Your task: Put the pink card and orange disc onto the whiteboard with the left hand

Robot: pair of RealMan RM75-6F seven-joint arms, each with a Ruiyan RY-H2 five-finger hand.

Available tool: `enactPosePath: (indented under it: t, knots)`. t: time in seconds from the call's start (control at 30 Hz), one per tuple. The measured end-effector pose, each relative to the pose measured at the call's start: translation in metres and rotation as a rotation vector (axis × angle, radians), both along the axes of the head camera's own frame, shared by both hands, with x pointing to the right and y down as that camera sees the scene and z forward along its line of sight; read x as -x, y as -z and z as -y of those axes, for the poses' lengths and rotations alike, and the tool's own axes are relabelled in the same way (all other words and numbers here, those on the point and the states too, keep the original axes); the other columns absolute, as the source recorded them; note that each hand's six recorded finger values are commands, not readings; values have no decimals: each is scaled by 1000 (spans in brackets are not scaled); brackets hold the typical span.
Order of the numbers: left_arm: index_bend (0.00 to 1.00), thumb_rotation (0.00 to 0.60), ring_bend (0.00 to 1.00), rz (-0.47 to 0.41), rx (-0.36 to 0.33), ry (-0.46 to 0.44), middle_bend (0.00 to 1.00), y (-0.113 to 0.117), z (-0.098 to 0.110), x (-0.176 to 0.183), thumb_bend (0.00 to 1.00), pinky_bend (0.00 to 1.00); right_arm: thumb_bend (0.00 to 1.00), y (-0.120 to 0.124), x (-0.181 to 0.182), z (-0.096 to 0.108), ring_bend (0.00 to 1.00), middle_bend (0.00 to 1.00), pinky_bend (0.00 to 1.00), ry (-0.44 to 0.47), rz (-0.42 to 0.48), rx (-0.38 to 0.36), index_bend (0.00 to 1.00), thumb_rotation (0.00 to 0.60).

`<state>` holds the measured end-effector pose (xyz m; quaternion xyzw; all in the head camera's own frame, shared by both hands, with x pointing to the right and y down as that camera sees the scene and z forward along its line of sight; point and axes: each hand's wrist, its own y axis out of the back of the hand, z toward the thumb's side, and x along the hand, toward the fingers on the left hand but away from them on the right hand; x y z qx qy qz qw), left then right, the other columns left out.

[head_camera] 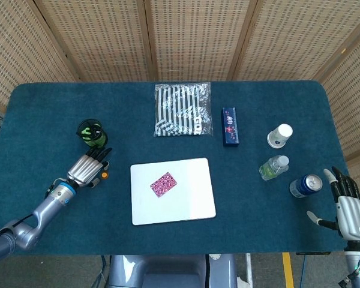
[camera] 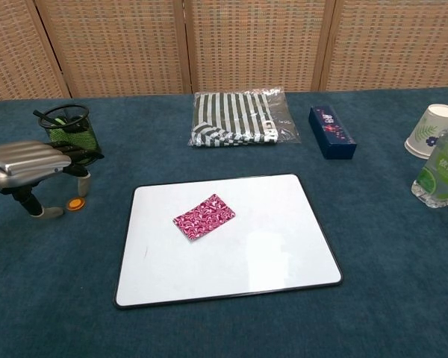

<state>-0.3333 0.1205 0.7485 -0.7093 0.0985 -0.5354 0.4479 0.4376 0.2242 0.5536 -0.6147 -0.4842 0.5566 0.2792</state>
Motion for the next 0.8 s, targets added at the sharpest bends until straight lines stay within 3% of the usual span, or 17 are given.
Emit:
enactPosePath:
  t: [0.33, 0.63, 0.8]
  knots:
    - [402, 600, 0, -7, 2, -17, 0, -4, -3, -8, 328, 0, 0, 0, 0, 0, 0, 0, 0, -5, 8, 3, 0, 600]
    - [534, 600, 0, -7, -5, -13, 0, -4, -2, -9, 331, 0, 0, 0, 0, 0, 0, 0, 0, -7, 12, 3, 0, 600]
    - [560, 600, 0, -14, -16, -13, 0, -2, -1, -10, 332, 0, 0, 0, 0, 0, 0, 0, 0, -6, 12, 2, 0, 600]
